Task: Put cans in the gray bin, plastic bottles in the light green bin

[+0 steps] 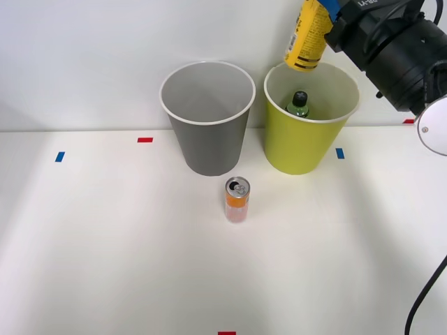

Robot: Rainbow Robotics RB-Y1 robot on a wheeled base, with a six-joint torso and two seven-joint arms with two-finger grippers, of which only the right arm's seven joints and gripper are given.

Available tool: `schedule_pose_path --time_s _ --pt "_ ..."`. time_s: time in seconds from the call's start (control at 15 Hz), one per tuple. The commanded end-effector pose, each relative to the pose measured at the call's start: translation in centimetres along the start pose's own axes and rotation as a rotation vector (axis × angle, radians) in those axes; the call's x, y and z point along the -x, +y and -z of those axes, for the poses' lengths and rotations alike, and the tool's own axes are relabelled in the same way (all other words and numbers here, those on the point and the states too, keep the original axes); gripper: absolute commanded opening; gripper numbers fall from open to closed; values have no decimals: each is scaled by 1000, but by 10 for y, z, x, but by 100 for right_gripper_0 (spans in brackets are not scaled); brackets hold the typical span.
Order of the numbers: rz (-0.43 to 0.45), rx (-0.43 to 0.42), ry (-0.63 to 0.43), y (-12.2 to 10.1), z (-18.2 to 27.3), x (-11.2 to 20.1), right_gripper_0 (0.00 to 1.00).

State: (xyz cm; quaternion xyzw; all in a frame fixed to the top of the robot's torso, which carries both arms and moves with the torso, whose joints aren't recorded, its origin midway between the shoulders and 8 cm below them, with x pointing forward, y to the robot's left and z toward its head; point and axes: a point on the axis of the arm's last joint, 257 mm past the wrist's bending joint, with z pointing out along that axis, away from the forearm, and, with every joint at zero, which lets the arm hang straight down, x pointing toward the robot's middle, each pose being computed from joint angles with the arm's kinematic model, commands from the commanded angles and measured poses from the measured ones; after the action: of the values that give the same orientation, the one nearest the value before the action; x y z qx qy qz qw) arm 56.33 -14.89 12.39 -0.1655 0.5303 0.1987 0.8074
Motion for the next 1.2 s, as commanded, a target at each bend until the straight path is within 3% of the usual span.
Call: schedule_pose_path --time_s 0.07,0.33,0.67,0.73,0.8,0.87,1.0,1.2 --pt "44 -42 29 -27 -10 -11 0" --pt "59 -89 23 -45 -24 -25 0" --pt "64 -91 17 -42 -28 -31 0" --pt "67 -91 17 -42 -28 -31 11" --pt "69 -88 21 -41 -28 -32 56" --pt "76 -83 27 -40 -28 -34 73" --pt "87 -76 27 -36 -28 -36 89" --pt "97 -82 8 -35 -29 -33 90"
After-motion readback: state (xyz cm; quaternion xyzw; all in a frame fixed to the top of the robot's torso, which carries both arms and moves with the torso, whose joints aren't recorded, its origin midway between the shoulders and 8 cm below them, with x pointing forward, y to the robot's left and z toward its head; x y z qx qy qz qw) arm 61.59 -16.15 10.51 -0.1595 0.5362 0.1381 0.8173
